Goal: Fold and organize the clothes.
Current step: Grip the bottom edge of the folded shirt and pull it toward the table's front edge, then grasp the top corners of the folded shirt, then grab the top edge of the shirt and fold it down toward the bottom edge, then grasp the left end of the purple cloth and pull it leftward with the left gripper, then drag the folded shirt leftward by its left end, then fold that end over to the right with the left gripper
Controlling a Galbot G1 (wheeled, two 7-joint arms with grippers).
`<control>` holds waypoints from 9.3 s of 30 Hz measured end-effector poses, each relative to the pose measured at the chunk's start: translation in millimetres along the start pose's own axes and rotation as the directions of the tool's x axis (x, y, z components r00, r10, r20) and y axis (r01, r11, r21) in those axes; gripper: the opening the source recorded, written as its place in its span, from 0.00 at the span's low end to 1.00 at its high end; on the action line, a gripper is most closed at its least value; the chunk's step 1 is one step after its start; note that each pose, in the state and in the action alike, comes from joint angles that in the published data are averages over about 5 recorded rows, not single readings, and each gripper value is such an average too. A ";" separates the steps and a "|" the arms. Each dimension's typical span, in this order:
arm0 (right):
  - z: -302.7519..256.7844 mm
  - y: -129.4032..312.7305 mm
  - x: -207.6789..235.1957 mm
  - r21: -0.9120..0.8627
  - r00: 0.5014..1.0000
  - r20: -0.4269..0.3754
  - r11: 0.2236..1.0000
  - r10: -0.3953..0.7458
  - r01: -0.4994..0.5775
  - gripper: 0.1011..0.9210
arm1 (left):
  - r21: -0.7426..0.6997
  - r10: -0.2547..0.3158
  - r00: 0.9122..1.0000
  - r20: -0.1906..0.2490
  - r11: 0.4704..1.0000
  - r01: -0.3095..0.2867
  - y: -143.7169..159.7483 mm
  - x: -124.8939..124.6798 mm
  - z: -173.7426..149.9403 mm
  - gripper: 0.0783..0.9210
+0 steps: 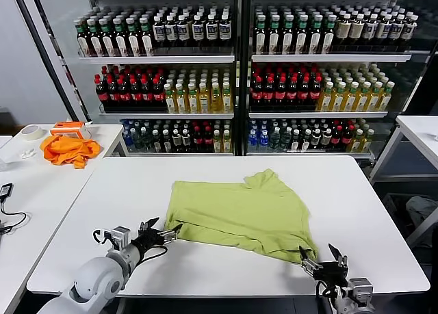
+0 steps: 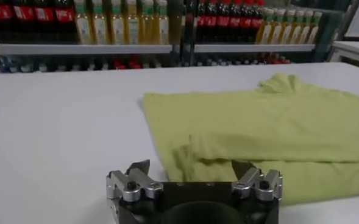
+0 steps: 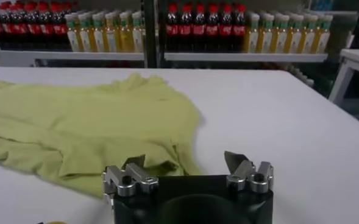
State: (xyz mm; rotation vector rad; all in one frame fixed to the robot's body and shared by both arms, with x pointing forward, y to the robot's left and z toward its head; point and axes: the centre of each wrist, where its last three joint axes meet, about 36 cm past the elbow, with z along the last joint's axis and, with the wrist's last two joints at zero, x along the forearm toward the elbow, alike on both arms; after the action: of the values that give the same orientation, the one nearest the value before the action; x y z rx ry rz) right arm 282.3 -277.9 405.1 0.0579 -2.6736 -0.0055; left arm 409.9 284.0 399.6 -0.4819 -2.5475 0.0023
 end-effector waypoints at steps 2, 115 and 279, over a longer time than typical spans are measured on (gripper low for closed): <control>1.3 1.8 -0.6 -0.010 1.000 -0.005 1.000 -0.007 0.007 0.85 | -0.002 -0.005 1.000 -0.008 1.000 0.005 -2.3 -0.1 1.1 0.87; -127.5 77.2 -279.5 0.031 0.996 -0.073 0.998 -0.056 0.059 0.57 | -0.034 -0.114 0.990 -0.081 0.993 0.112 45.4 -86.7 -54.3 0.67; -52.5 17.9 24.9 0.134 0.991 0.090 0.985 0.099 -0.110 0.88 | 0.107 0.066 0.992 0.109 0.991 -0.077 -95.3 32.6 -43.0 0.01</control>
State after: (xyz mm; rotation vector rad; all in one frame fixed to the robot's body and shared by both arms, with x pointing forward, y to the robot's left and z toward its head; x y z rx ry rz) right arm 283.0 -260.8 463.5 -0.0394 -2.7535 0.2168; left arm 374.1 201.8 462.4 -0.5421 -2.6144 0.1996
